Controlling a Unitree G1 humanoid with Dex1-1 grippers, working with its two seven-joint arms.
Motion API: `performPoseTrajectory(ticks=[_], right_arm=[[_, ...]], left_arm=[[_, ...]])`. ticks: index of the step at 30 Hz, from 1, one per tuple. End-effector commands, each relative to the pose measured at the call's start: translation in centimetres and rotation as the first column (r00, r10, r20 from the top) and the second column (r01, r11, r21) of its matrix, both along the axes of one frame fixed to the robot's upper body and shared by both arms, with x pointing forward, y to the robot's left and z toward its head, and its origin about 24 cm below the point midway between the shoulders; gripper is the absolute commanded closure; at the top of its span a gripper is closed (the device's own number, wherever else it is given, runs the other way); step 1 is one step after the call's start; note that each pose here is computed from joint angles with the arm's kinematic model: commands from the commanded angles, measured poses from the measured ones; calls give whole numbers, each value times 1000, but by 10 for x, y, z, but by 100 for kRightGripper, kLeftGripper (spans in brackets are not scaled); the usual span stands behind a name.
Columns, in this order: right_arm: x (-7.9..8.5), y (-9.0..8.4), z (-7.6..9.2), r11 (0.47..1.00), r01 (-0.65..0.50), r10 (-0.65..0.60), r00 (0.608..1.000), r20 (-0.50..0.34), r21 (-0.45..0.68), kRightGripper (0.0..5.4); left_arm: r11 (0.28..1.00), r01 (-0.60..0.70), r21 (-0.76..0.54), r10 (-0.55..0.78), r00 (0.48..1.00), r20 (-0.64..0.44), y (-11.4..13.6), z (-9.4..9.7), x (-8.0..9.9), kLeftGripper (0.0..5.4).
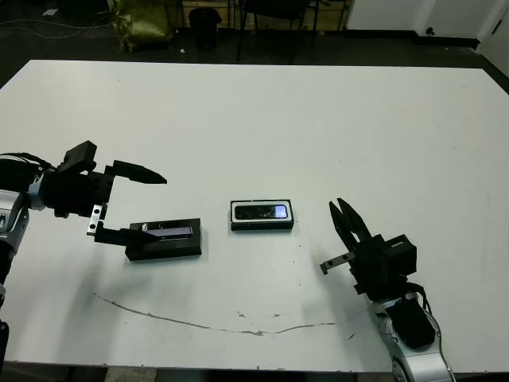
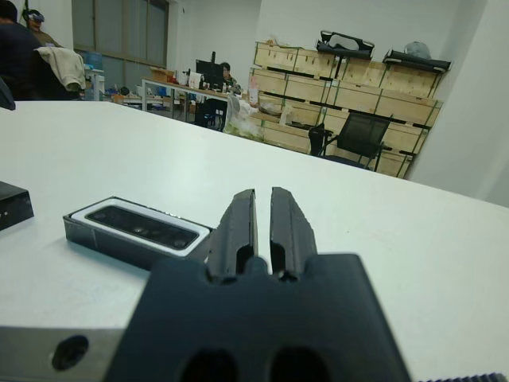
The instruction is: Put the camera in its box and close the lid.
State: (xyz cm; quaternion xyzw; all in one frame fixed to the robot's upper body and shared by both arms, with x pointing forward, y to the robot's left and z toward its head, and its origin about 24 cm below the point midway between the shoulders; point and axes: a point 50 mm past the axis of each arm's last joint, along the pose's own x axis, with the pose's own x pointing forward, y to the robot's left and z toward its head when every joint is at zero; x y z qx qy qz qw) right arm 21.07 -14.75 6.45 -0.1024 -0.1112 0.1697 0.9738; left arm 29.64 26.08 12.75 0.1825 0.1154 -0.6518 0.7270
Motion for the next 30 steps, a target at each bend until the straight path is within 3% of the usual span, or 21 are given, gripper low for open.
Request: performPoseTrajectory(ticks=[1, 7, 23, 30], right_arm=[[-2, -2, -6, 1000, 13, -14, 999, -33, -12, 540], [-2, -1, -7, 999, 20, -21, 999, -28, -33, 540], [-3, -1, -11, 1000, 19, -20, 999, -46, -9, 540], [-4, -1, -11, 999, 24, -26, 998, -56, -33, 540]], left_arm=[[1000, -3, 20, 4, 999, -37, 3, -9, -5, 1], [1000, 3, 3, -3, 999, -40, 2, -16, -8, 1], [974, 52, 218, -65, 997, 52, -3, -12, -6, 1], [978, 48, 205, -58, 998, 40, -3, -18, -5, 1]])
